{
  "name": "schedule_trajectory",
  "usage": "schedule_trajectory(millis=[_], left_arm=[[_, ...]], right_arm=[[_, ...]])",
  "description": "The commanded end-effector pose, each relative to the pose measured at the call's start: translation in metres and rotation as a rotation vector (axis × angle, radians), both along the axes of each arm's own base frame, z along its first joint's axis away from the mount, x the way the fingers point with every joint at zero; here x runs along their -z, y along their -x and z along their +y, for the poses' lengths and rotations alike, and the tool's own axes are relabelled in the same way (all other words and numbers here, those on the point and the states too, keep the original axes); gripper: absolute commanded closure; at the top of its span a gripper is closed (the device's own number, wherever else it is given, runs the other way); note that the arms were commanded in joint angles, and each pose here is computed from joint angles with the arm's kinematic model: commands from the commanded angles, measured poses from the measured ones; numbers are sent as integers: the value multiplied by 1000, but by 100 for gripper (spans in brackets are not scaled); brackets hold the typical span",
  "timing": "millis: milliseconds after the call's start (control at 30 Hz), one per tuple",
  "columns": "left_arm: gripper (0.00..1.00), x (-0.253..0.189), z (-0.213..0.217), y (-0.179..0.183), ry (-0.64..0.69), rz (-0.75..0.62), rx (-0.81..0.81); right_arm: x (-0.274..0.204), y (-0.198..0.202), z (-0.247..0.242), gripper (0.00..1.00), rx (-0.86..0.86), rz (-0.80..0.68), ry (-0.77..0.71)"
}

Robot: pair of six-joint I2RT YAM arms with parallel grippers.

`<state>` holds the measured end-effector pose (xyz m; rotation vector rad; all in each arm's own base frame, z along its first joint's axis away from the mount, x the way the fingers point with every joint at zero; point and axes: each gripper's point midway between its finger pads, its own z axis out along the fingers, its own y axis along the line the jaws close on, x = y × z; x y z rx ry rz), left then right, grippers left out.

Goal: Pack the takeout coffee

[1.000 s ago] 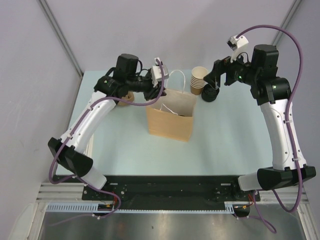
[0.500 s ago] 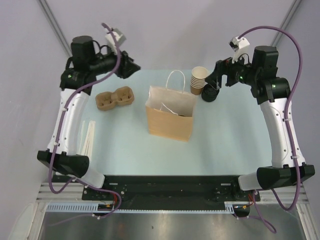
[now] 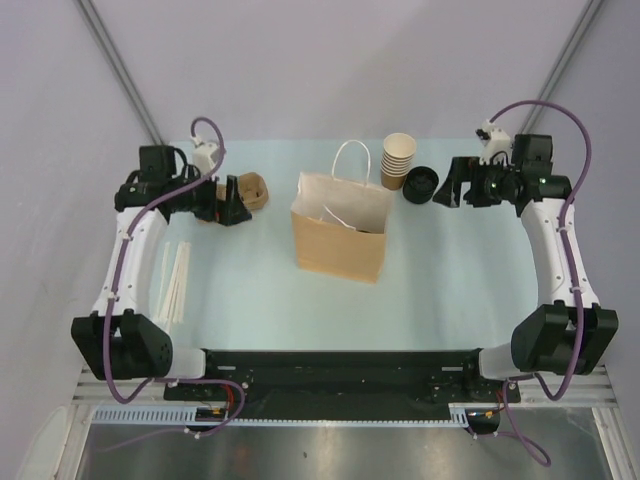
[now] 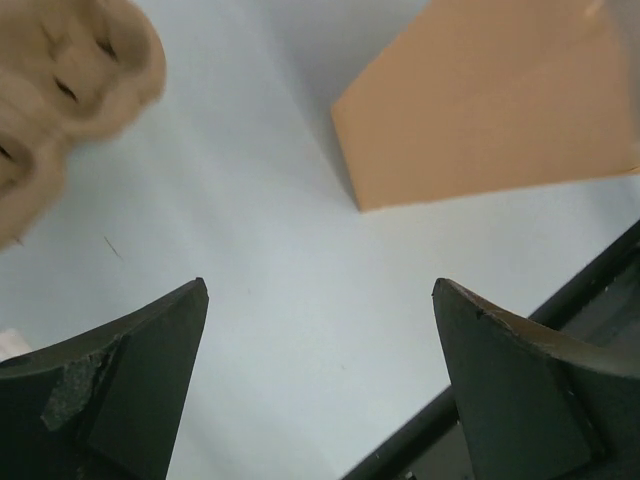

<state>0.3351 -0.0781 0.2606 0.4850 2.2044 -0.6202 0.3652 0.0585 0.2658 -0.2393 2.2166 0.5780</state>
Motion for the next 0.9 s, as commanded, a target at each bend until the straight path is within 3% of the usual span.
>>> schedule_trajectory(millis=[0,133,333,433,700,867], left_arm=[[0,39,11,25,-93,86,-4],[0,80,10,30,-213,147,-61],[0,97,7,42,-311,104,-98],[0,88,10,47,-310,57,-121],[0,18,31,75,-317,-268,-229],[0,-2,43,90,-316,-422,-297]], right_arm=[[0,26,-4,1,3,-27,44],[12,47,-7,0,24,-20,66],[17,76,-10,0,65,-54,55],[14,87,-14,0,81,-84,70],[-12,122,-22,0,116,-222,144],[-30,146,-22,0,113,-322,189]])
